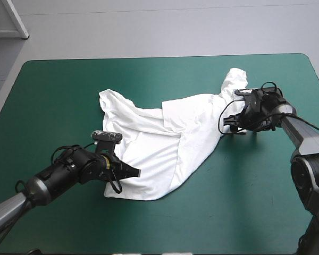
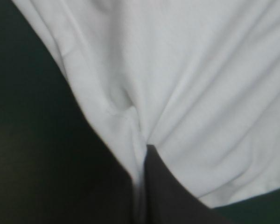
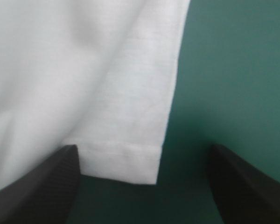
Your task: Fold the cloth
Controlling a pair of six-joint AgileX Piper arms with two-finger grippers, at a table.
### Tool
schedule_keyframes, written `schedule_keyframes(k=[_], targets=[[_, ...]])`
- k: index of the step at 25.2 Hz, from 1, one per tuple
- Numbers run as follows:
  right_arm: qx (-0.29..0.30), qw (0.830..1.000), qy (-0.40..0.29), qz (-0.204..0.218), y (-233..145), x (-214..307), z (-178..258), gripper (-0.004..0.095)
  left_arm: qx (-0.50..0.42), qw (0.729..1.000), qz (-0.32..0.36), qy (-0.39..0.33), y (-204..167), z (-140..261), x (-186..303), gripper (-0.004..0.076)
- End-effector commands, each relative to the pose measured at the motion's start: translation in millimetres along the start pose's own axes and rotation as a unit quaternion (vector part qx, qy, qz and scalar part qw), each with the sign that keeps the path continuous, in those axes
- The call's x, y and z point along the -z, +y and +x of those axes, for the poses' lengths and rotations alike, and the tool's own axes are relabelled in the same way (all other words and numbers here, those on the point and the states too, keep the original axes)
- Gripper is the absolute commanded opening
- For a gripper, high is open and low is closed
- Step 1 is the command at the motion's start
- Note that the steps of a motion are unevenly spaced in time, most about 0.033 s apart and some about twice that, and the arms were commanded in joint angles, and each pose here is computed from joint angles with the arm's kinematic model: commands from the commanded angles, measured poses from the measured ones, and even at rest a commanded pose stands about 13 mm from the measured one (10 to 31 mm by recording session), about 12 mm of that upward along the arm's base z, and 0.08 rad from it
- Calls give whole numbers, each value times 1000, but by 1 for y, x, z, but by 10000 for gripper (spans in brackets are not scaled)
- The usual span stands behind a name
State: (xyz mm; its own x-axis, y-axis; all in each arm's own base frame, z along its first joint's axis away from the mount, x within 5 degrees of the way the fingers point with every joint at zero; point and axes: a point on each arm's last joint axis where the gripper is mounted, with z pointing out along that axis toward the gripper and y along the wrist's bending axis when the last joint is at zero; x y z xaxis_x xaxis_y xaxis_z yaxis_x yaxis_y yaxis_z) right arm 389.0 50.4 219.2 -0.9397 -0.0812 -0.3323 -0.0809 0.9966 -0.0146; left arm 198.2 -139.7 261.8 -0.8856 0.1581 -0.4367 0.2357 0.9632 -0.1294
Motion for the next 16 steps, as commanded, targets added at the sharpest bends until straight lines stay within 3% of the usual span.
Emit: schedule_keyframes(k=[1, 4, 6, 8, 9, 11, 16], targets=[[1, 999, -34, -11, -1, 10, -10, 714, 1, 999, -12, -52, 2, -14, 42, -10], [0, 1000, -23, -20, 1, 1, -9, 668, 3, 997, -11, -71, 3, -18, 65, -10], [2, 999, -18, -27, 3, -4, -8, 572, 5, 997, -9, -80, 4, -19, 75, -10], [6, 999, -15, -35, 4, -8, -8, 388, 6, 996, -9, -88, 5, -19, 83, -10], [6, 999, -19, -35, 4, -9, -9, 187, 4, 996, -16, -91, 7, -18, 89, -10], [9, 999, -24, -32, 4, -8, -10, -10, -1, 996, -37, -85, 10, -18, 94, -10], [22, 999, -35, -3, -4, 35, -6, -18, -14, 990, -82, -113, 18, -27, 115, -10]])
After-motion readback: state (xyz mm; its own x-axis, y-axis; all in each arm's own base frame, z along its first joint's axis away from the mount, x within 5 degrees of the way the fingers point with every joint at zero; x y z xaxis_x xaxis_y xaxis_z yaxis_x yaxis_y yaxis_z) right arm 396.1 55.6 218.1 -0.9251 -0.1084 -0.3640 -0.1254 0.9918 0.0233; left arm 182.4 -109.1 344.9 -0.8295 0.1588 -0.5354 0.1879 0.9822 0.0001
